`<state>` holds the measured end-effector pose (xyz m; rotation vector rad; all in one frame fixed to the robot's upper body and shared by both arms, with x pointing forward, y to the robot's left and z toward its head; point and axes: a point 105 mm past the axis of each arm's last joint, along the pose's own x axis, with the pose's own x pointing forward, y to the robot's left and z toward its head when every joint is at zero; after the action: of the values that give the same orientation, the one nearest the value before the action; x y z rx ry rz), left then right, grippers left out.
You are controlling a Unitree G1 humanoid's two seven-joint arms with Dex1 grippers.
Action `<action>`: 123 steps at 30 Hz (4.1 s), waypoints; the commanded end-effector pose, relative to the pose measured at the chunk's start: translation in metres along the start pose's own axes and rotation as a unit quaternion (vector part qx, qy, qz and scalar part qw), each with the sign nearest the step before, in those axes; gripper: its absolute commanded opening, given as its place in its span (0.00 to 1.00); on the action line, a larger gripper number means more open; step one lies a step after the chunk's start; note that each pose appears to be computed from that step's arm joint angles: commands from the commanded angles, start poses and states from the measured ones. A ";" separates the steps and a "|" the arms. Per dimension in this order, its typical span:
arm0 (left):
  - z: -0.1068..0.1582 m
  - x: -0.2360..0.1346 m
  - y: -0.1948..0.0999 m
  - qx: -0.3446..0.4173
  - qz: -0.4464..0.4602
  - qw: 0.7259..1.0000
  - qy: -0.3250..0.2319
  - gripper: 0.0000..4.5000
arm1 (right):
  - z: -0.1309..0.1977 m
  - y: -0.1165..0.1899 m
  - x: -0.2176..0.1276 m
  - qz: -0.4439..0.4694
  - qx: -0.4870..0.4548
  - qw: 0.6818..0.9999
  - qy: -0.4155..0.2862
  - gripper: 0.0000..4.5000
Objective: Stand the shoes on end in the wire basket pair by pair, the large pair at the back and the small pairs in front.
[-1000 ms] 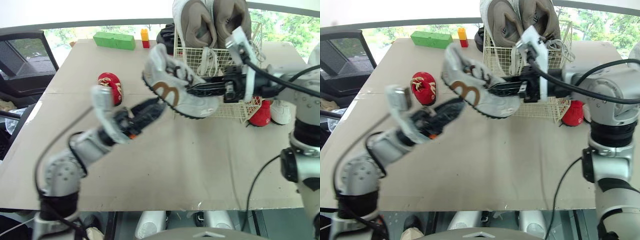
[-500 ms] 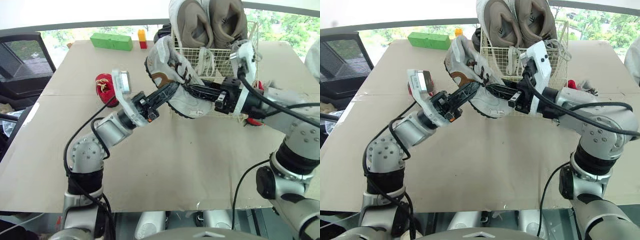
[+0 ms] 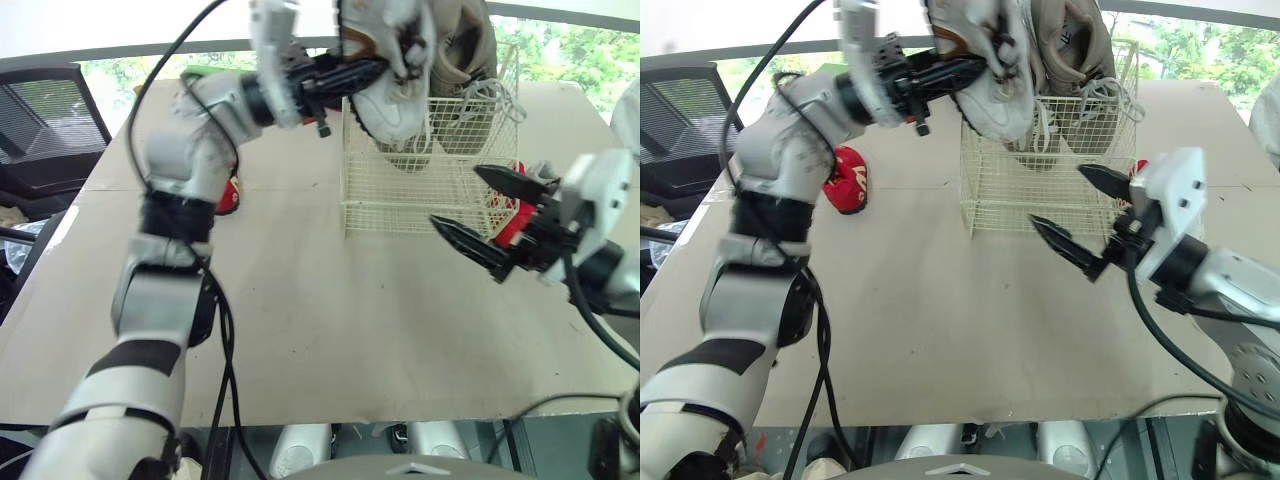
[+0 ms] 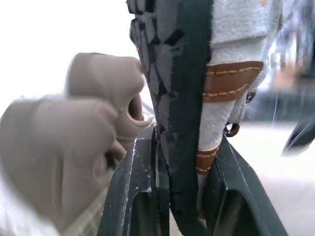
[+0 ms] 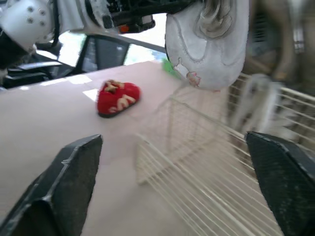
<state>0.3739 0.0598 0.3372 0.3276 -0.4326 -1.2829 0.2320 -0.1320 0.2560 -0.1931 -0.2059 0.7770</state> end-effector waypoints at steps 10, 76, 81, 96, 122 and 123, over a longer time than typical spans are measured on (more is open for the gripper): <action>-0.048 0.009 0.008 0.111 -0.053 0.985 0.125 0.11 | 0.008 0.009 -0.020 -0.036 -0.043 0.998 0.000 0.99; -0.018 -0.014 -0.161 -0.155 -0.103 0.982 -0.023 0.99 | -0.139 -0.249 -0.047 -0.366 0.024 0.827 0.427 1.00; -0.018 -0.017 -0.164 -0.152 -0.084 0.984 -0.026 1.00 | -0.154 -0.249 -0.043 -0.334 0.054 0.837 0.431 0.61; -0.024 -0.018 -0.158 -0.155 -0.075 0.985 -0.028 1.00 | -0.023 -0.241 -0.053 -0.378 0.063 0.909 0.164 0.02; -0.040 -0.081 -0.139 -0.157 0.112 0.980 -0.042 1.00 | -0.017 -0.120 0.078 -0.375 -0.046 0.882 -0.282 0.02; -0.041 -0.082 -0.140 -0.155 0.110 0.981 -0.037 1.00 | -0.021 -0.122 0.082 -0.375 -0.046 0.883 -0.280 0.02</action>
<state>0.2671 0.1046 0.2113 -0.0734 -0.2410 -1.0953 0.3778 -0.1636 0.2622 0.0517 -0.7461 0.0253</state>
